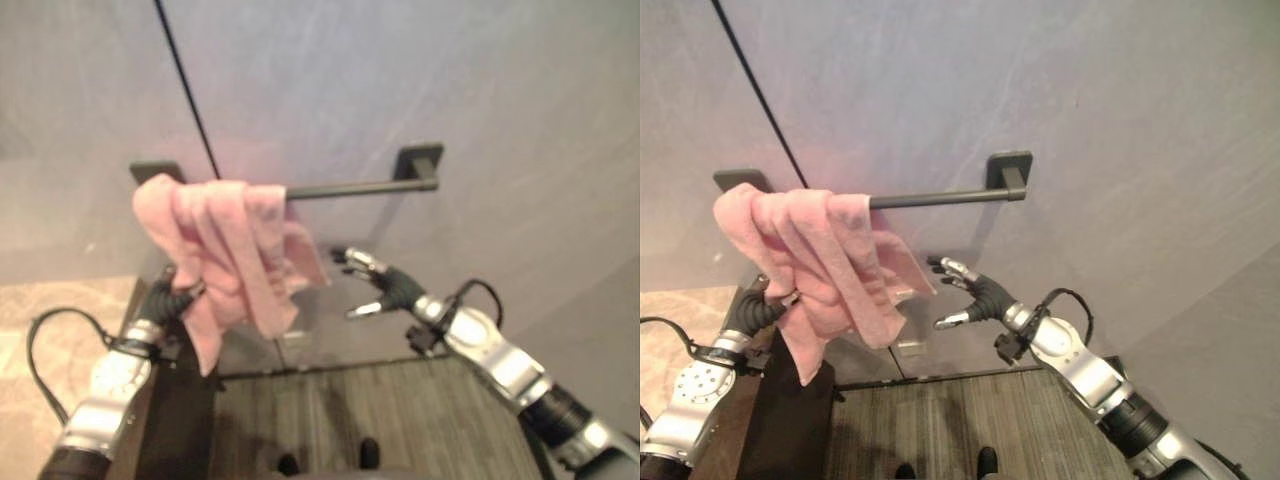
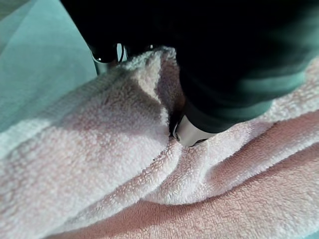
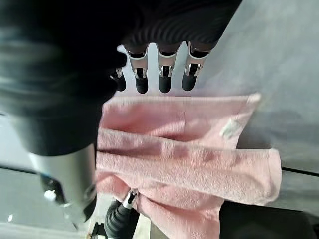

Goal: Put brush and paste in cup on sink, flatten towel.

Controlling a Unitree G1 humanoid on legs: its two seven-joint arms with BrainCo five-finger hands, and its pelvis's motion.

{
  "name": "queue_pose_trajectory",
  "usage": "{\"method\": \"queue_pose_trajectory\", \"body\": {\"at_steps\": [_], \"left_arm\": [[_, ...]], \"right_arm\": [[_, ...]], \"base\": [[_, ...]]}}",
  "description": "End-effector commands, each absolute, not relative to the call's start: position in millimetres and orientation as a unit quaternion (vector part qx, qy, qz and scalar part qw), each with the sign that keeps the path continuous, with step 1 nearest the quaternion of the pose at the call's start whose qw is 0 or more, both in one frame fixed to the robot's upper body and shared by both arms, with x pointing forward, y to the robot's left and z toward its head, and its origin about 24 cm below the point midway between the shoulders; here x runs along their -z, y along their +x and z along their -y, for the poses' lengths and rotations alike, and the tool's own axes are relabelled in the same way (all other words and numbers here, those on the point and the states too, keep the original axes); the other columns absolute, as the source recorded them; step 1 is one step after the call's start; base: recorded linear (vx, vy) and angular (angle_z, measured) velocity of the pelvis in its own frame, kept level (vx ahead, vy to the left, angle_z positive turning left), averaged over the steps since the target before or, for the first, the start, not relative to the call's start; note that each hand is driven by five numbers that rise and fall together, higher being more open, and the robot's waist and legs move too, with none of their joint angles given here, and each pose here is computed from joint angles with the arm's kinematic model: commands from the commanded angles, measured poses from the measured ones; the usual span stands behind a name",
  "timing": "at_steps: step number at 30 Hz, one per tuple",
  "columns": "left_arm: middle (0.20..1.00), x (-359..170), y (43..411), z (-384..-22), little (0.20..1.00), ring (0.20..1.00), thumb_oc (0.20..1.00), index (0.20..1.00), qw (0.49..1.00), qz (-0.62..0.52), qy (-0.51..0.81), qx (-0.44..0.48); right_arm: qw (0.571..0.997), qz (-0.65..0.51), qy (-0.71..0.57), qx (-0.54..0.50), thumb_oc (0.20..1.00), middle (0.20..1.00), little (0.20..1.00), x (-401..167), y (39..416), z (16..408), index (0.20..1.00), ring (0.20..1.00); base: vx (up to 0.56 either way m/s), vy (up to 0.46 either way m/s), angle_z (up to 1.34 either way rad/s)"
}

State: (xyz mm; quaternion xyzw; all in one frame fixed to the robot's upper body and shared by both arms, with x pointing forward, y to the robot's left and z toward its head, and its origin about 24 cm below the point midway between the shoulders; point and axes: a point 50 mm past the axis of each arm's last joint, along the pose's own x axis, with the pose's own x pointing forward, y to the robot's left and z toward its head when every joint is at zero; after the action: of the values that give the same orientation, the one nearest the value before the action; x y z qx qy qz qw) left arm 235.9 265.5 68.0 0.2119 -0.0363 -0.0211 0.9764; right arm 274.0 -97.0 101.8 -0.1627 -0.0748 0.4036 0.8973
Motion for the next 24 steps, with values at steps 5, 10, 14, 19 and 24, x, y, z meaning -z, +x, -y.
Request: {"method": "queue_pose_trajectory", "body": {"at_steps": [5,10,14,19,24], "left_arm": [[0.2,-93,249,-272,0.2,0.2,0.2,0.2,0.973,0.097,0.209,-0.001],[0.2,-92,250,-270,0.2,0.2,0.2,0.2,0.974,0.098,0.205,-0.001],[0.2,-92,251,-266,0.2,0.2,0.2,0.2,0.975,0.1,0.201,0.004],[0.2,-95,253,-265,0.2,0.2,0.2,0.2,0.974,0.103,0.203,0.011],[0.2,-102,256,-264,0.2,0.2,0.2,0.2,0.972,0.114,0.207,0.016]], "right_arm": [[0.887,0.124,-0.124,-0.426,1.0,1.0,1.0,-122,286,56,1.0,1.0],[0.891,0.116,-0.122,-0.422,1.0,1.0,1.0,-116,292,44,1.0,1.0],[0.892,0.099,-0.108,-0.428,1.0,1.0,1.0,-110,293,34,1.0,1.0],[0.887,0.098,-0.114,-0.436,1.0,1.0,1.0,-112,296,22,1.0,1.0],[0.878,0.111,-0.119,-0.45,1.0,1.0,1.0,-120,297,10,1.0,1.0]], "base": [[0.0,-0.001,0.01],[0.0,0.0,0.0],[0.01,-0.006,0.03],[0.0,0.0,0.0],[0.0,0.004,0.02]]}}
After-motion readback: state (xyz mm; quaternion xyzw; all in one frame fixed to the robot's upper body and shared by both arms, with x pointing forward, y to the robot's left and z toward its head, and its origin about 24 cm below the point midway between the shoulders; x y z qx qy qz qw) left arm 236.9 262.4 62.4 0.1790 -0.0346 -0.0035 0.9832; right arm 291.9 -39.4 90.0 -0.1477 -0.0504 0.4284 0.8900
